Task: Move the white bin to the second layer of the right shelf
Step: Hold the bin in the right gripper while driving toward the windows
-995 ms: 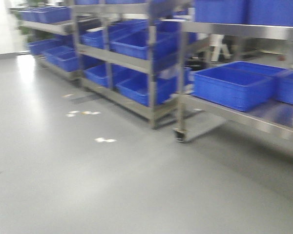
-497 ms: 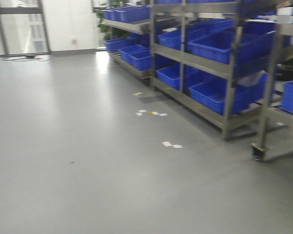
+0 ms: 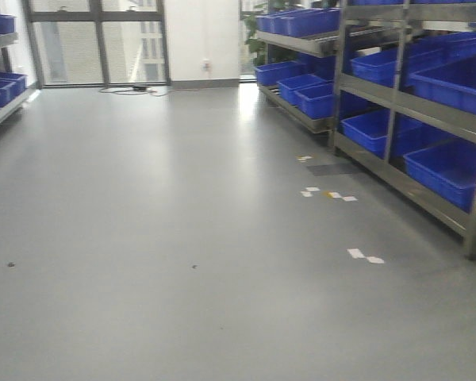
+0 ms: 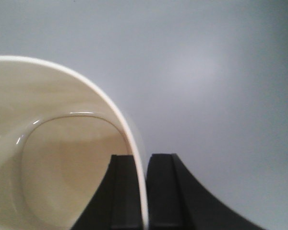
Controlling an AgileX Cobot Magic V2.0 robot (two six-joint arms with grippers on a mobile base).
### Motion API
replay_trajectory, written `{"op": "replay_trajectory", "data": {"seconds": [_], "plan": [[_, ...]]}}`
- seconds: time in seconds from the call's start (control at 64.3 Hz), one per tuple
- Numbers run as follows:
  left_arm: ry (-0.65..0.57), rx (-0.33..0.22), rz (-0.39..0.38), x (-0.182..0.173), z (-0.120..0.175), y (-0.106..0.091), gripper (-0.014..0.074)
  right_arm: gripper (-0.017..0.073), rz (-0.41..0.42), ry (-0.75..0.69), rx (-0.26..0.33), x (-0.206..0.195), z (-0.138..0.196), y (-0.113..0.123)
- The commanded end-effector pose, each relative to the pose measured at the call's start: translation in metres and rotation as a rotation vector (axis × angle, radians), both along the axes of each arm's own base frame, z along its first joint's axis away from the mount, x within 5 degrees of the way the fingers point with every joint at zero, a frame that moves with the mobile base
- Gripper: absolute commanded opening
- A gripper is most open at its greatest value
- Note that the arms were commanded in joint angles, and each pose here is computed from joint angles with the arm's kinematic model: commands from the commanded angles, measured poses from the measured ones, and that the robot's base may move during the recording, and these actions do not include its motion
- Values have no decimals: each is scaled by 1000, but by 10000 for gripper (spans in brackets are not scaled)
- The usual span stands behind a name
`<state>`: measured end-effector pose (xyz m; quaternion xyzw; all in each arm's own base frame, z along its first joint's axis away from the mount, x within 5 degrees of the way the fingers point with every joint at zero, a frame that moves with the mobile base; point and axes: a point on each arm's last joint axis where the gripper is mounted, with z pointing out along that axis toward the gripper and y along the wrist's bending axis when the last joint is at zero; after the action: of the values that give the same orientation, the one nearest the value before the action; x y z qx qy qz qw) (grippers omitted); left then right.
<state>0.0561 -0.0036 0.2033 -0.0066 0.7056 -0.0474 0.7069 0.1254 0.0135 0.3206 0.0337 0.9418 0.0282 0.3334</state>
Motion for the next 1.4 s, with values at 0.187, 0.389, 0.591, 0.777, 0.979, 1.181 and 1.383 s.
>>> {"op": "replay_trajectory", "data": {"seconds": [0.187, 0.389, 0.591, 0.777, 0.979, 1.181, 1.383], "plan": [[-72, -10, 4, 0, -1, 1, 85, 66, 1, -91, 8, 4, 13, 0], [-72, -10, 4, 0, -1, 1, 85, 66, 1, -91, 8, 4, 13, 0], [-72, -10, 4, 0, -1, 1, 85, 66, 1, -91, 8, 4, 13, 0], [-72, -10, 4, 0, -1, 1, 85, 66, 1, -91, 8, 4, 13, 0], [-72, -10, 4, 0, -1, 1, 85, 66, 1, -91, 8, 4, 13, 0], [-72, -10, 4, 0, -1, 1, 85, 66, 1, -91, 8, 4, 13, 0], [-72, -10, 4, 0, -1, 1, 85, 66, 1, -91, 8, 4, 13, 0]]}}
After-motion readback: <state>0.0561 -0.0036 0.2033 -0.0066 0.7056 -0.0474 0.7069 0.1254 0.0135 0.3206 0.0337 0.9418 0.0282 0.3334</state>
